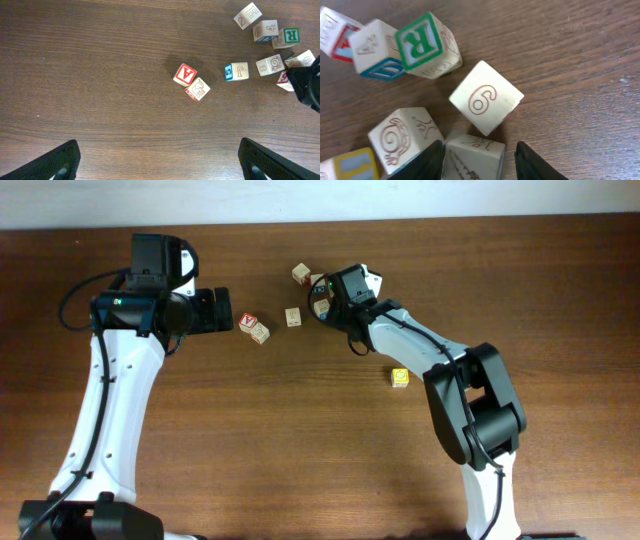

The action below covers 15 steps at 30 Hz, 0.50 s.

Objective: Rotate 4 blocks

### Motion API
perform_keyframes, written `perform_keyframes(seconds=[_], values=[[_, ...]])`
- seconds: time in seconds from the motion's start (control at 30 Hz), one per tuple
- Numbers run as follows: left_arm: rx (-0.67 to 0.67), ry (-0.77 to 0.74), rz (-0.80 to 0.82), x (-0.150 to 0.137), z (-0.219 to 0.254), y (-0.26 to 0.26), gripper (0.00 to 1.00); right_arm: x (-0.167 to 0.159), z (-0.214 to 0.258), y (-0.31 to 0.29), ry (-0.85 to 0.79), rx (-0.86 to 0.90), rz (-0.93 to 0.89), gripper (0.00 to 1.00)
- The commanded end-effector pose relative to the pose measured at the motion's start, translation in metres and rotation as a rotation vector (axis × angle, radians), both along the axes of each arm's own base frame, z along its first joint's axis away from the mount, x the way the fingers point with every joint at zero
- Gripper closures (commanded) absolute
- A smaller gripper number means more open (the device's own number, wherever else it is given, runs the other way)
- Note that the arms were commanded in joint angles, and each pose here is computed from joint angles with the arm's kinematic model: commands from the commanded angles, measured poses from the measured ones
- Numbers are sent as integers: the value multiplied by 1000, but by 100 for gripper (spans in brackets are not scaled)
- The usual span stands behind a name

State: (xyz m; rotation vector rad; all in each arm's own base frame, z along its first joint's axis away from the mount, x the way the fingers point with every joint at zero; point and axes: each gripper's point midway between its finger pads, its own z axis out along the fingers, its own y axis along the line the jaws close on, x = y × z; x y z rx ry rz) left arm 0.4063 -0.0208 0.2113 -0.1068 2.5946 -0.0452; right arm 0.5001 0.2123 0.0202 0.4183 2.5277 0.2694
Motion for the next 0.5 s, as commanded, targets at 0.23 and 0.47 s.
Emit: perform_keyframes(seconds=[0.23, 0.47], values=[[4, -10, 15, 1, 4, 2, 1, 0, 0, 2, -22, -272, 410, 54], [4, -10, 15, 1, 4, 2, 1, -5, 3, -7, 39, -241, 321, 70]])
